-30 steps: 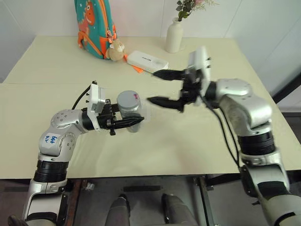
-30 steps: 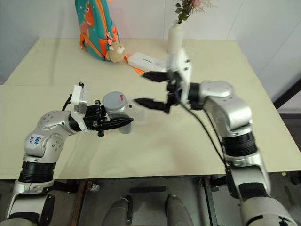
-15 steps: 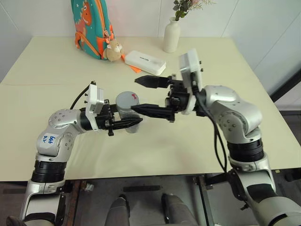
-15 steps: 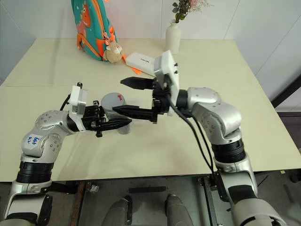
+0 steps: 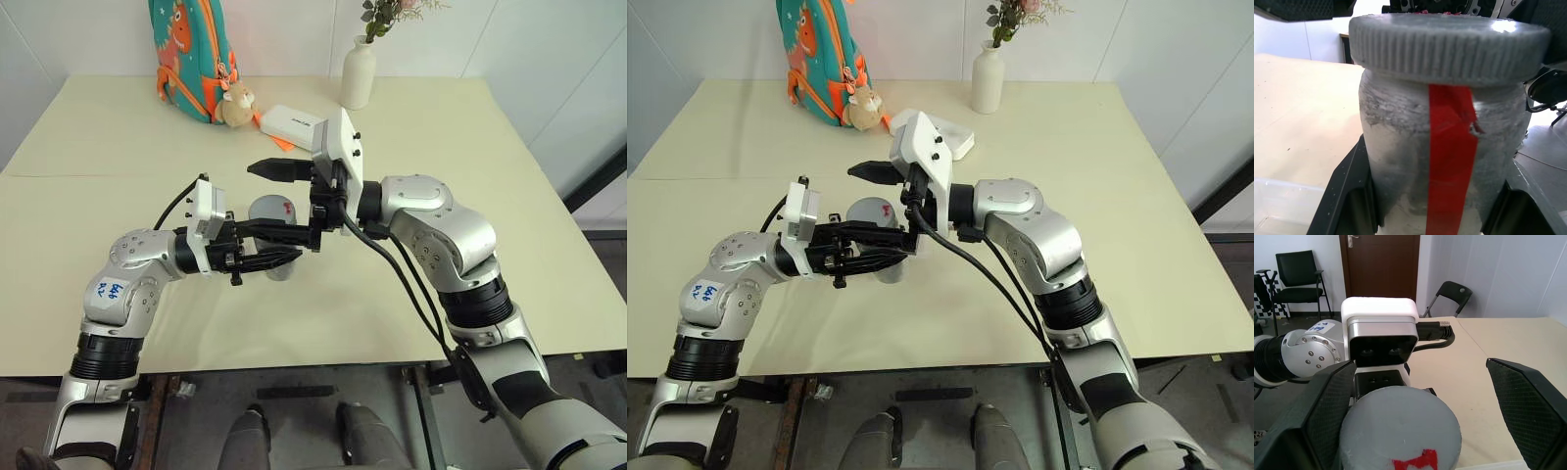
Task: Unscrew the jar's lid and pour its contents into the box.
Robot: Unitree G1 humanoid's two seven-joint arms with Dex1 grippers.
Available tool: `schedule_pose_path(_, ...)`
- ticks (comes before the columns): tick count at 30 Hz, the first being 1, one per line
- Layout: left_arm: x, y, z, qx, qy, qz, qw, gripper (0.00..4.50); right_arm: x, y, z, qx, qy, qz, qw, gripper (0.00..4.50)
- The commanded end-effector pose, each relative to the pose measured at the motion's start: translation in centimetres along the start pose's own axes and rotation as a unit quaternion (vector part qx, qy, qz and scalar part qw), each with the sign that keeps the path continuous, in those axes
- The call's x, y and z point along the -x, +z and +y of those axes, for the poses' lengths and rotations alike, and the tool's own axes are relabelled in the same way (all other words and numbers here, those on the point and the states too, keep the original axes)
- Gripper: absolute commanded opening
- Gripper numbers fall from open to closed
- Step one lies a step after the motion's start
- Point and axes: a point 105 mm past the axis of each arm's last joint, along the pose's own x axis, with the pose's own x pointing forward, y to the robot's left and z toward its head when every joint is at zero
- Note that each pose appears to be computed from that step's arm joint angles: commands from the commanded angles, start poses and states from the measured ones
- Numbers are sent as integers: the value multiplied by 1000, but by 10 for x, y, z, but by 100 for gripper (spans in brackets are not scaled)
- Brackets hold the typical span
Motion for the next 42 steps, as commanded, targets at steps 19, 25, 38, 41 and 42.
schedule_pose_path(19,3,11,-4,-27,-14,-10,999,198,65,34,-18,-47,-6,-40,998,446)
schedule_pose_path(25,2,11,-3,-26,-13,-10,1000,198,32,33,7,-70,34,-55,995,446)
schedule_pose_path(38,-2,13,-4,-26,-17,-13,999,198,-4,7,8,-35,12,10,999,446)
schedule_pose_path(41,-2,13,-4,-26,-17,-14,999,198,-2,7,4,-30,2,9,999,446)
schedule_pose_path(42,-2,13,-4,-26,-17,-14,999,198,1,8,1,-29,-3,9,1000,446)
